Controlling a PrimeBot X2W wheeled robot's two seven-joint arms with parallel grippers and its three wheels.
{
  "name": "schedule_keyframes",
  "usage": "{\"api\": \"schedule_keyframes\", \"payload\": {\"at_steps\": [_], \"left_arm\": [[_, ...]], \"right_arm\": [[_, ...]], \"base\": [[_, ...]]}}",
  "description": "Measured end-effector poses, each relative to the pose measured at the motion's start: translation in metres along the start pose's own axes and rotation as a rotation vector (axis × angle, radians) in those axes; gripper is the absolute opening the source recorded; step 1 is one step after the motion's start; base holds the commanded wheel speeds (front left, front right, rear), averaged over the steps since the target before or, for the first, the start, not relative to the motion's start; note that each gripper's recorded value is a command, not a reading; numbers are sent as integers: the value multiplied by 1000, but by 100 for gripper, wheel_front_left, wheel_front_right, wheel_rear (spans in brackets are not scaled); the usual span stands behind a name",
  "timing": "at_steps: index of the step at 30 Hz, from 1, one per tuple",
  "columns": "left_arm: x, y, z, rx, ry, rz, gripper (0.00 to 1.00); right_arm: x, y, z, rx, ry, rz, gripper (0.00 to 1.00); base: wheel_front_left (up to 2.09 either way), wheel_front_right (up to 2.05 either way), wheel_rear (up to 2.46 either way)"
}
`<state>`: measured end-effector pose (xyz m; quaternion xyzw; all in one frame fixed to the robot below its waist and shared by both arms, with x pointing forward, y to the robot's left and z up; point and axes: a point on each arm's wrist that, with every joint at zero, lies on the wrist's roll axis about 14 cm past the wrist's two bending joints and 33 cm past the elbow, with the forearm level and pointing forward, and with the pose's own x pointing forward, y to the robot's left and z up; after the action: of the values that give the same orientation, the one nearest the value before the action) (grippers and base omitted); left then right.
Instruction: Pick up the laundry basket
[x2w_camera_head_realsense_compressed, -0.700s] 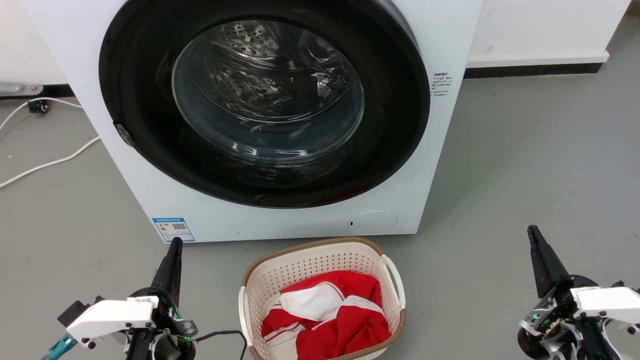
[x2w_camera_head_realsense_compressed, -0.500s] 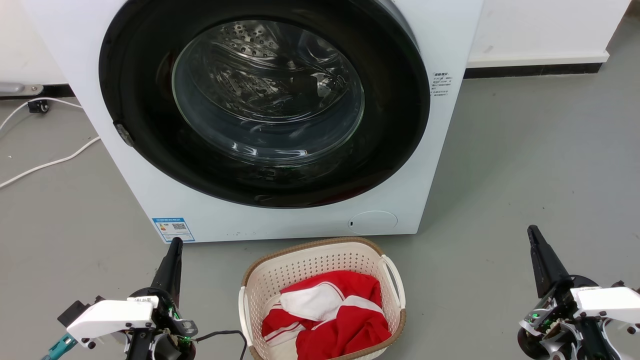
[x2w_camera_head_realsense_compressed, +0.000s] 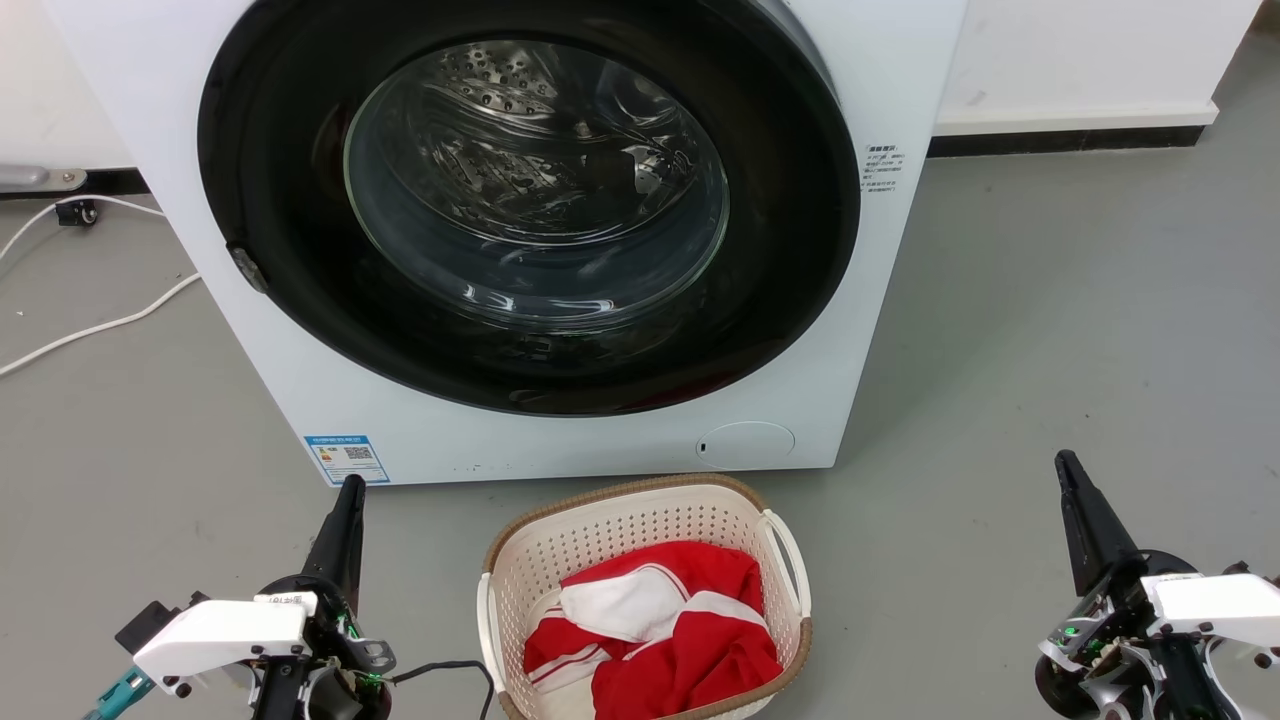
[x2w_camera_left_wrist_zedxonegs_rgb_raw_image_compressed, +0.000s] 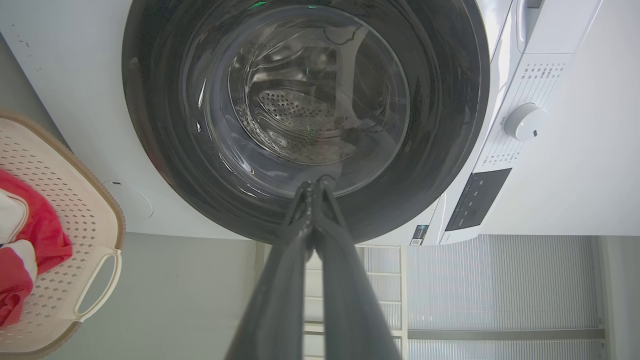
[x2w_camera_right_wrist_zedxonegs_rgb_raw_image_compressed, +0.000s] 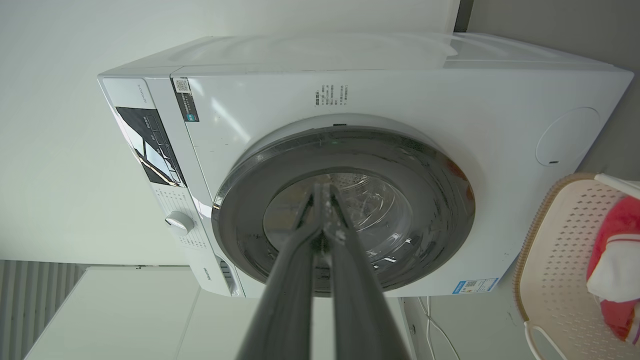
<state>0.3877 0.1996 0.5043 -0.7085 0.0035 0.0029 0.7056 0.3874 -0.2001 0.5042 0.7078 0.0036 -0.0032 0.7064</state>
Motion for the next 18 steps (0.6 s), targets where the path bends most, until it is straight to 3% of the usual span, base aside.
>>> {"api": "schedule_keyframes", "payload": {"at_steps": [8,9,13,18], "left_arm": [[0,1,0,0,0,2,0],[-1,4,0,-1,0,11,100],[-12,26,-1,-9,-3,77,100],[-12,25,0,26,-16,75,100]], "right_arm": [[0,0,0,0,0,-1,0],[-1,-4,0,1,0,-12,100],[-12,-27,0,7,-5,-79,100],[-13,-28,3,-30,-24,-85,100]], "base": [[0,0,0],[0,0,0],[0,0,0],[0,0,0]]}}
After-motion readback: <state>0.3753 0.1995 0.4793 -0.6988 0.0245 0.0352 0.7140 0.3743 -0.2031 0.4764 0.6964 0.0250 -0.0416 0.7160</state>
